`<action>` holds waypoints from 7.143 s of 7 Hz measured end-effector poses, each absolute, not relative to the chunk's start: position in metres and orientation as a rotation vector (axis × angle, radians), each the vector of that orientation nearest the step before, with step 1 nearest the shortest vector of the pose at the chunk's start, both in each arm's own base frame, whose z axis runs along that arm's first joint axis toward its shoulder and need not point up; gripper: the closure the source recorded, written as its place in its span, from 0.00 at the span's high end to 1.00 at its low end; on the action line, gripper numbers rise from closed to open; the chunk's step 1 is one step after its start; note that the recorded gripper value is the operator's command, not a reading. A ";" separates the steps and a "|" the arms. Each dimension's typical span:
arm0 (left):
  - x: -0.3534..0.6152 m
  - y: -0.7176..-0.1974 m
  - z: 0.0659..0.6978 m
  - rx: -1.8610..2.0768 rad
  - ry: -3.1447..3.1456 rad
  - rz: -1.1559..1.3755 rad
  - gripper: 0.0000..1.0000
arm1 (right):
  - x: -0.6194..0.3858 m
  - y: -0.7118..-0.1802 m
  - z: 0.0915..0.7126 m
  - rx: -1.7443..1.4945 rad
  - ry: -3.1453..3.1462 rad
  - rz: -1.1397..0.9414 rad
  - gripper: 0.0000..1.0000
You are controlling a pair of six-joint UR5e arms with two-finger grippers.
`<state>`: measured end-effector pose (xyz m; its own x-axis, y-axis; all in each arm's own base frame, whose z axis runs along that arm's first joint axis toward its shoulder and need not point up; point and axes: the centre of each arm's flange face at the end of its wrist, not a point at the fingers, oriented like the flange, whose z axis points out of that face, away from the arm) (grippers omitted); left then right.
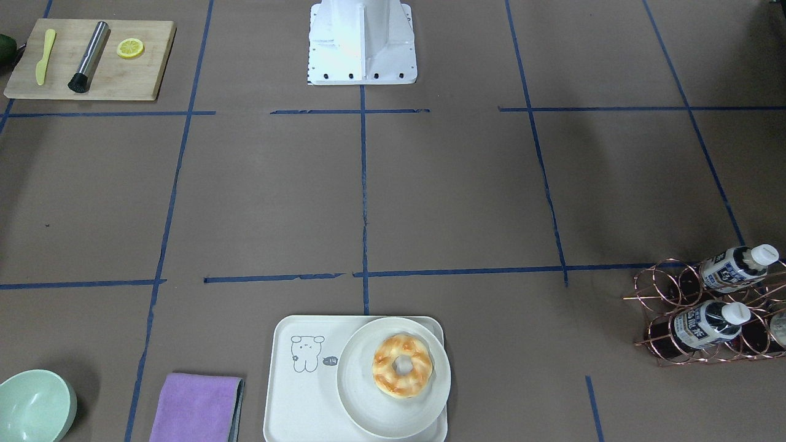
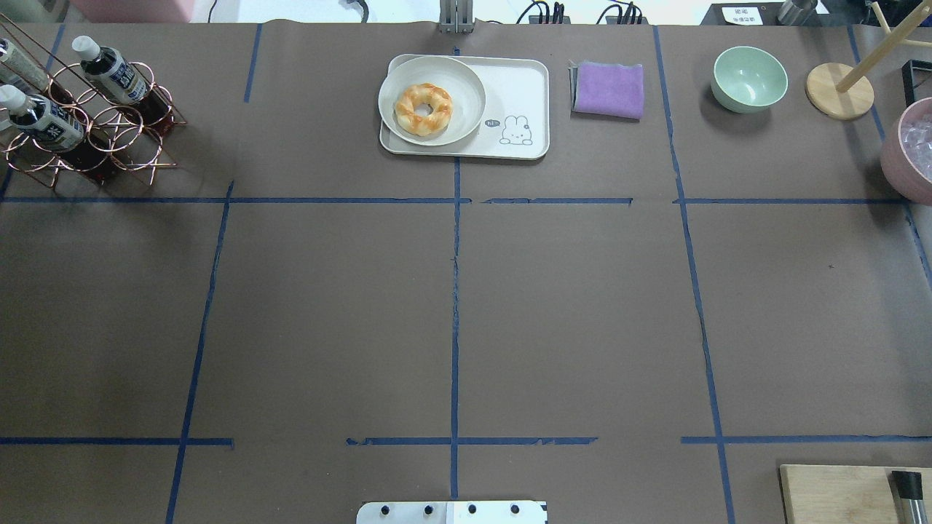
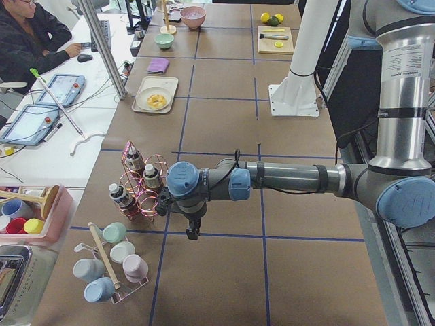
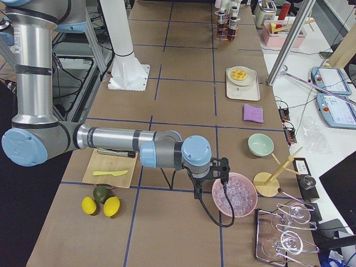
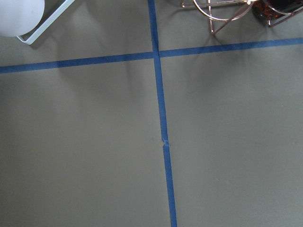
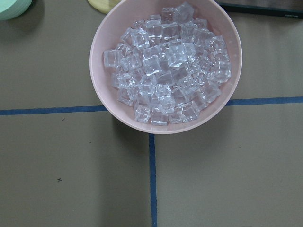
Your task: Place tea on tray
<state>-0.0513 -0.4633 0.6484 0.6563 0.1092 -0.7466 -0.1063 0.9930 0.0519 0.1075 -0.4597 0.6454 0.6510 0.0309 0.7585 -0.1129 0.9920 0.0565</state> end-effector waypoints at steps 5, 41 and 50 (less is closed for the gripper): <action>-0.051 -0.463 0.649 0.002 0.846 0.121 1.00 | 0.107 -0.458 0.647 0.098 -0.857 0.083 1.00; 0.116 -0.549 0.515 0.767 0.750 -0.275 0.00 | 0.103 -0.463 0.633 0.121 -0.913 0.071 1.00; 0.046 -0.535 0.391 0.758 0.685 -0.290 0.00 | 0.103 -0.462 0.640 0.108 -0.918 0.078 1.00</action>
